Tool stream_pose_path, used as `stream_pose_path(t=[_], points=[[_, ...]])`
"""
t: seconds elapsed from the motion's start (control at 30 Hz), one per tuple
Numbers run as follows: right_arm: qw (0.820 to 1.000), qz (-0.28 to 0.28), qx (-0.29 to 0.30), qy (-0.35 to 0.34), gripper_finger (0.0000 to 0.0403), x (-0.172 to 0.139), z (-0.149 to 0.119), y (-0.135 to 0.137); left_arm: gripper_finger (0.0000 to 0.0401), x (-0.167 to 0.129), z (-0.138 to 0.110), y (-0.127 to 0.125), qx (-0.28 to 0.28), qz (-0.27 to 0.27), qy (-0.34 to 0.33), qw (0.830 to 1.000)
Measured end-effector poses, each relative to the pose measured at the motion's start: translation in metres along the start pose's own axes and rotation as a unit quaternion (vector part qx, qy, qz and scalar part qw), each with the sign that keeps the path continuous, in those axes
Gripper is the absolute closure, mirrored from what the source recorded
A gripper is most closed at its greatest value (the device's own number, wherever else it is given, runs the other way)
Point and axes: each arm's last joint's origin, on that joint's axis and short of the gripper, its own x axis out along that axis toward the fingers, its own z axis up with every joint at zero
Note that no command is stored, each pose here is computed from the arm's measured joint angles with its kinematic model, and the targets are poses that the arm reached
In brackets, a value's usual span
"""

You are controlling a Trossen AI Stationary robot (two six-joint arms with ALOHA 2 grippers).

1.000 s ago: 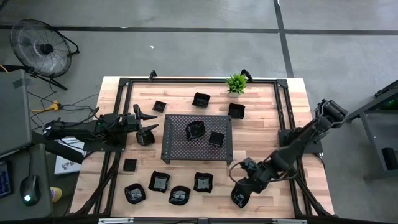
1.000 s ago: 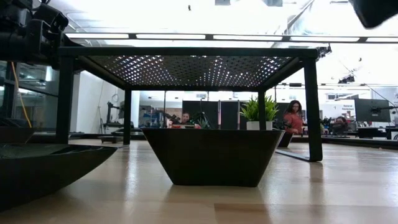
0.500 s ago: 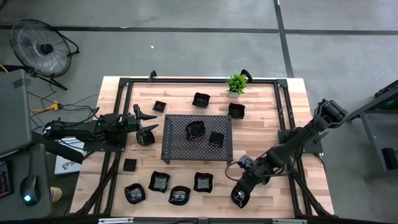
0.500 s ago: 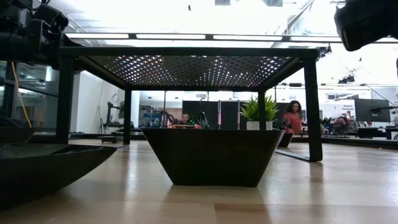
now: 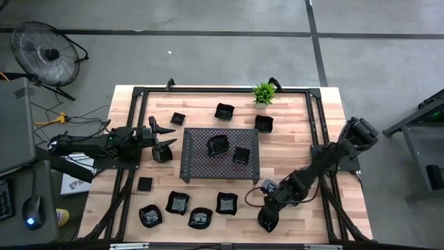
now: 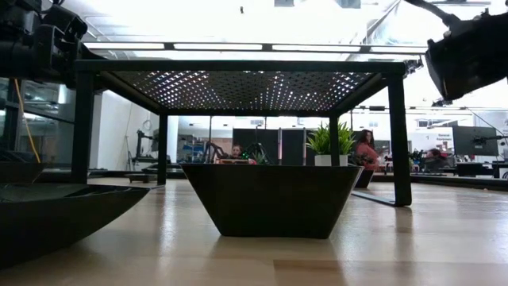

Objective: Pick & Place Mini shaped plates
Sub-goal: Stack the leaf shaped plate on top of the leaf shaped plate on the shelf

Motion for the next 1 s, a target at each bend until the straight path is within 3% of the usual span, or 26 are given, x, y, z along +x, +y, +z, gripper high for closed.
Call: stream_pose_path(t=[1.0], points=[[0.999,0.002,-0.040,0.000,0.0290,0.0053,0.0008,0.0010,0.0225,0.0000,0.0000,0.0000,0.000,0.000,0.000,1.000]])
